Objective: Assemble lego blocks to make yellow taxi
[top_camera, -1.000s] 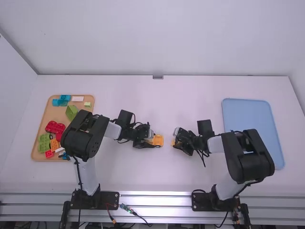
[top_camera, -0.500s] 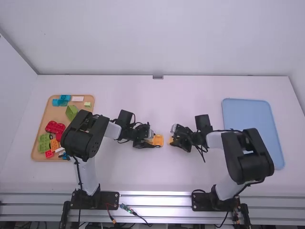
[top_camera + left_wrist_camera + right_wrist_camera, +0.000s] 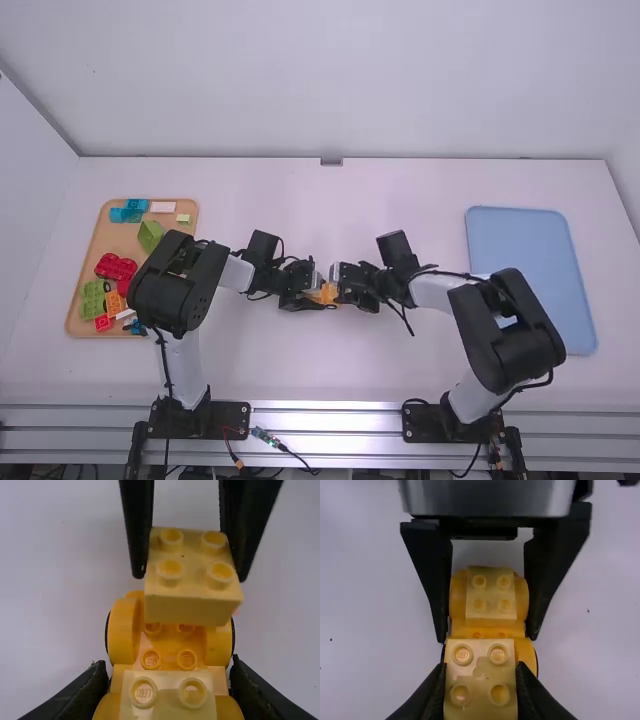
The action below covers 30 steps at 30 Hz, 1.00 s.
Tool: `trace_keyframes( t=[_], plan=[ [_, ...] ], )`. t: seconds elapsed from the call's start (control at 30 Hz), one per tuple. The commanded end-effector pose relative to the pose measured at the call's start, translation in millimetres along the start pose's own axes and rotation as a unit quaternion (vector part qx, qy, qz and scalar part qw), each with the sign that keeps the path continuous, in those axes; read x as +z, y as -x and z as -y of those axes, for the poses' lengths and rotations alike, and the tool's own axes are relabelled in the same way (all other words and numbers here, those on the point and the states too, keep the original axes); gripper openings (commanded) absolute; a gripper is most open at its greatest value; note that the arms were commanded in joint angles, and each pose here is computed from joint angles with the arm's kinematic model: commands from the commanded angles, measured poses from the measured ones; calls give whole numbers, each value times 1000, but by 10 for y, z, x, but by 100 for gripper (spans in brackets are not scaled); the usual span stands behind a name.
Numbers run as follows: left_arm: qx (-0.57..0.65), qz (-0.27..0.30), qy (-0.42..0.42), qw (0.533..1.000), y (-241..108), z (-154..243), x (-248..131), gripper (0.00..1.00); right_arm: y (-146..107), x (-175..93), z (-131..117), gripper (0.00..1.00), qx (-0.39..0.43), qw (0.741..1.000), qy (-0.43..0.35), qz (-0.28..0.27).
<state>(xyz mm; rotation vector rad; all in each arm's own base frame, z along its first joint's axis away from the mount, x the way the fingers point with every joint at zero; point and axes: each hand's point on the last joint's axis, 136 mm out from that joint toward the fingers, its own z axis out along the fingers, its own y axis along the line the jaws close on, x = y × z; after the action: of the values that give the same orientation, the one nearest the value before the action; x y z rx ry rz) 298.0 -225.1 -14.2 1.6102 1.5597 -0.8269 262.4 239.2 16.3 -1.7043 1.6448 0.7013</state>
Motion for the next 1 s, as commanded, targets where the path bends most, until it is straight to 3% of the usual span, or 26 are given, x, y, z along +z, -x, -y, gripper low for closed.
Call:
trace_keyframes(
  t=[0.0,0.4,0.5,0.97],
  plan=[
    [-18,-26,-2,1000,-126,54,25,42,111,-24,88,16,-21,1000,-11,12],
    [-19,-25,-3,999,-127,59,25,42,100,99,172,10,-7,1000,11,18],
    [-19,-26,-2,999,-128,59,25,42,71,133,160,5,7,1000,28,7],
    [-18,-25,-2,1000,-126,55,25,42,75,161,93,5,-1,999,44,-5]
  ],
)
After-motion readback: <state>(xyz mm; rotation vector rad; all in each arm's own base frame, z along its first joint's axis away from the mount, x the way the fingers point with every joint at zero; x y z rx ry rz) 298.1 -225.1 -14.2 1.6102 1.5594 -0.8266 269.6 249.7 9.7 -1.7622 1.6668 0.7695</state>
